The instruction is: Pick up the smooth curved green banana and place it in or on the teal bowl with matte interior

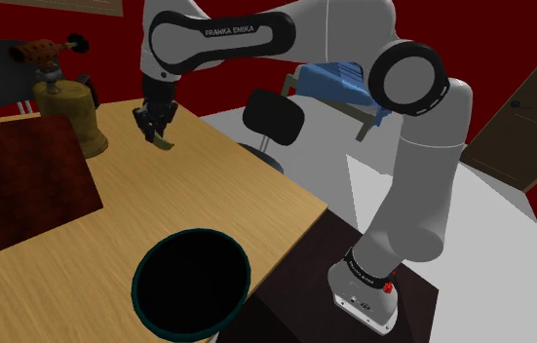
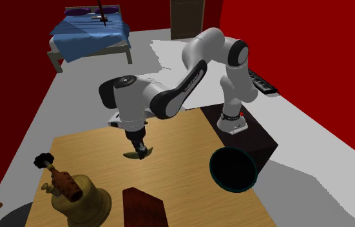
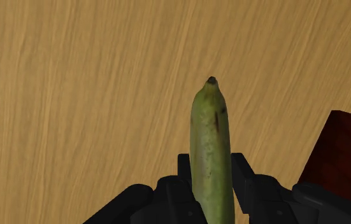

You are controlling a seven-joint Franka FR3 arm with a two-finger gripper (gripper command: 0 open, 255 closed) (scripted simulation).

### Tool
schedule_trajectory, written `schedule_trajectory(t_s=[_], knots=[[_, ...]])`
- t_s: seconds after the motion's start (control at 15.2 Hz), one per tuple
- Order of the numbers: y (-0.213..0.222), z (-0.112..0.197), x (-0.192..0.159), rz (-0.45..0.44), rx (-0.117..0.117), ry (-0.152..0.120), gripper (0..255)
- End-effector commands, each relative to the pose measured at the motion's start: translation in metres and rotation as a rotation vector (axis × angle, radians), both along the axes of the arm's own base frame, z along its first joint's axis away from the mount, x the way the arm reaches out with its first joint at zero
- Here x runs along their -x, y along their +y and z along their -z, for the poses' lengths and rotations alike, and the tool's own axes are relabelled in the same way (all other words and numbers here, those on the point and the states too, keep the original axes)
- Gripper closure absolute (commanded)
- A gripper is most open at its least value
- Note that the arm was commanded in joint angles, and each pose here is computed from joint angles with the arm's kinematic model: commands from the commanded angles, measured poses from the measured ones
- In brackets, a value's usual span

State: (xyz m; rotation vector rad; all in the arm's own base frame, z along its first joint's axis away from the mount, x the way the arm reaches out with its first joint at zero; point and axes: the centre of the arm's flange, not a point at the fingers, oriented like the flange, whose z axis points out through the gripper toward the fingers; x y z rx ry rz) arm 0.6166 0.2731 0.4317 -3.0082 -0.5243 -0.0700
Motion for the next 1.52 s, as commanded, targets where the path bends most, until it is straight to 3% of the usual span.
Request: schedule_trajectory(t_s=[0.0, 0.59, 1.45], knots=[[0.0, -0.011, -0.001, 0.0, 0.0, 0.0, 255], [0.0, -0.054, -0.001, 0.0, 0.0, 0.0, 255], [0.054, -0.054, 0.162, 0.0, 0.0, 0.0, 255]])
